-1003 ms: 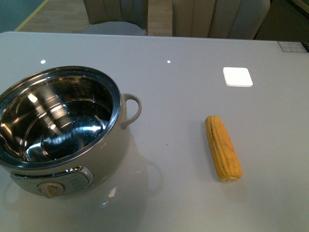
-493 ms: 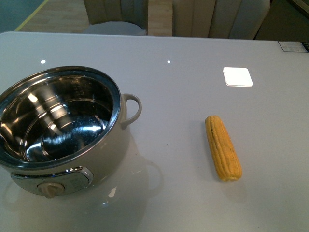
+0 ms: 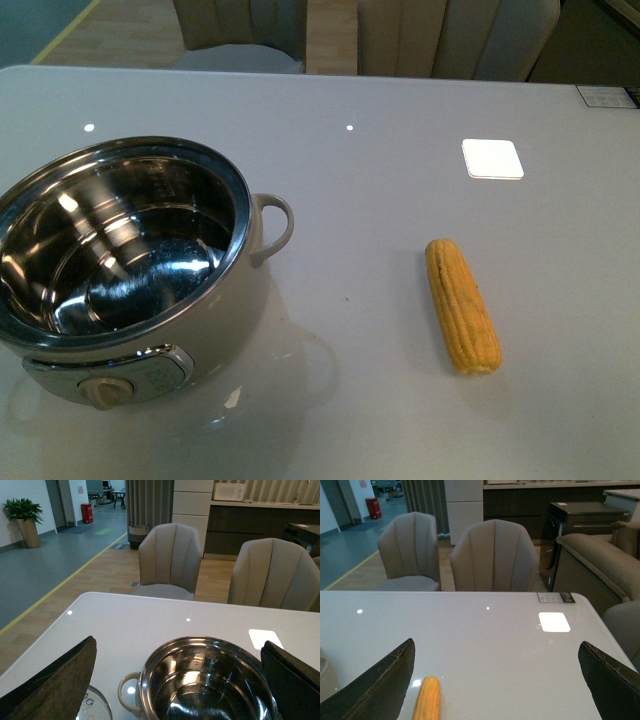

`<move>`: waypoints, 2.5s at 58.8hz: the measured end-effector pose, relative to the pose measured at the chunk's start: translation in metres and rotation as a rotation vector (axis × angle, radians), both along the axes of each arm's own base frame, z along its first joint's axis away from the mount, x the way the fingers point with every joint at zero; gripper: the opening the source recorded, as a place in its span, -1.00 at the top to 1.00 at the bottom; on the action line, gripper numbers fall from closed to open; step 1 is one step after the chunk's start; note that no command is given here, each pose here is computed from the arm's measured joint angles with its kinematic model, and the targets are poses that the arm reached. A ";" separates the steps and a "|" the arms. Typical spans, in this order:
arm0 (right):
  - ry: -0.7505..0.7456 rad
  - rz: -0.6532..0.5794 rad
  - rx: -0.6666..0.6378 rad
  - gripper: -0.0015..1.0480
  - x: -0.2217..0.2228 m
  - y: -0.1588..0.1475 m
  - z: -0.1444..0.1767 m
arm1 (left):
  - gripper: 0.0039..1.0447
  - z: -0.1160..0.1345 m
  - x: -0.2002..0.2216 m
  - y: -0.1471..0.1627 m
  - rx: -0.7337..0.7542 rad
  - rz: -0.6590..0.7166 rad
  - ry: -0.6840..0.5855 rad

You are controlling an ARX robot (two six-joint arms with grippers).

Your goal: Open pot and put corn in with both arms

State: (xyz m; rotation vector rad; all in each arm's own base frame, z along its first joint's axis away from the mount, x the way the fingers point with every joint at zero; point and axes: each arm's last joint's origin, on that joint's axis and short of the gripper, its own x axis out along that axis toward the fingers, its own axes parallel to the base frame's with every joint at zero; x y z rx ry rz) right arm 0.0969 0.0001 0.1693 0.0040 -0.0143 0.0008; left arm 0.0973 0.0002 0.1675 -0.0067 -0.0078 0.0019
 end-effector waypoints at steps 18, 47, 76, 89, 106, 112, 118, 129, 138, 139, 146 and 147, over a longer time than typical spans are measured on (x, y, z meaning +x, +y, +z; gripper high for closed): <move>0.569 -0.129 0.131 -0.83 0.007 0.001 -0.009 | -0.87 0.000 0.000 0.000 0.000 0.000 0.000; 0.840 -0.077 0.053 -0.83 0.096 0.049 -0.062 | -0.87 0.000 0.000 0.000 0.000 0.000 0.000; 0.917 0.103 -0.192 -0.83 0.152 0.099 -0.131 | -0.87 0.000 0.000 0.000 0.000 0.000 0.000; 0.972 0.120 -0.185 -0.83 0.164 0.098 -0.151 | -0.87 0.000 0.000 0.000 0.000 0.000 0.000; 0.995 0.144 -0.157 -0.83 0.183 0.102 -0.156 | -0.87 0.000 0.000 0.000 0.000 0.000 0.000; 1.003 0.149 -0.151 -0.83 0.187 0.104 -0.157 | -0.87 0.000 0.000 0.000 0.000 0.000 0.000; 1.011 0.145 -0.145 -0.83 0.192 0.106 -0.158 | -0.87 0.000 0.000 0.000 0.000 0.000 0.000; 1.047 0.131 -0.136 -0.83 0.194 0.107 -0.167 | -0.87 0.000 0.000 0.000 0.000 0.000 0.000; 1.051 0.103 -0.135 -0.83 0.197 0.109 -0.174 | -0.87 0.000 0.000 0.000 0.000 0.000 0.000; 1.051 0.102 -0.135 -0.83 0.197 0.109 -0.174 | -0.87 0.000 0.000 0.000 0.000 0.000 0.000; 1.056 0.089 -0.133 -0.82 0.200 0.109 -0.179 | -0.87 0.000 0.000 0.000 0.000 0.000 0.000; 1.057 0.088 -0.134 -0.81 0.200 0.109 -0.179 | -0.87 0.000 0.000 0.000 0.000 0.000 0.000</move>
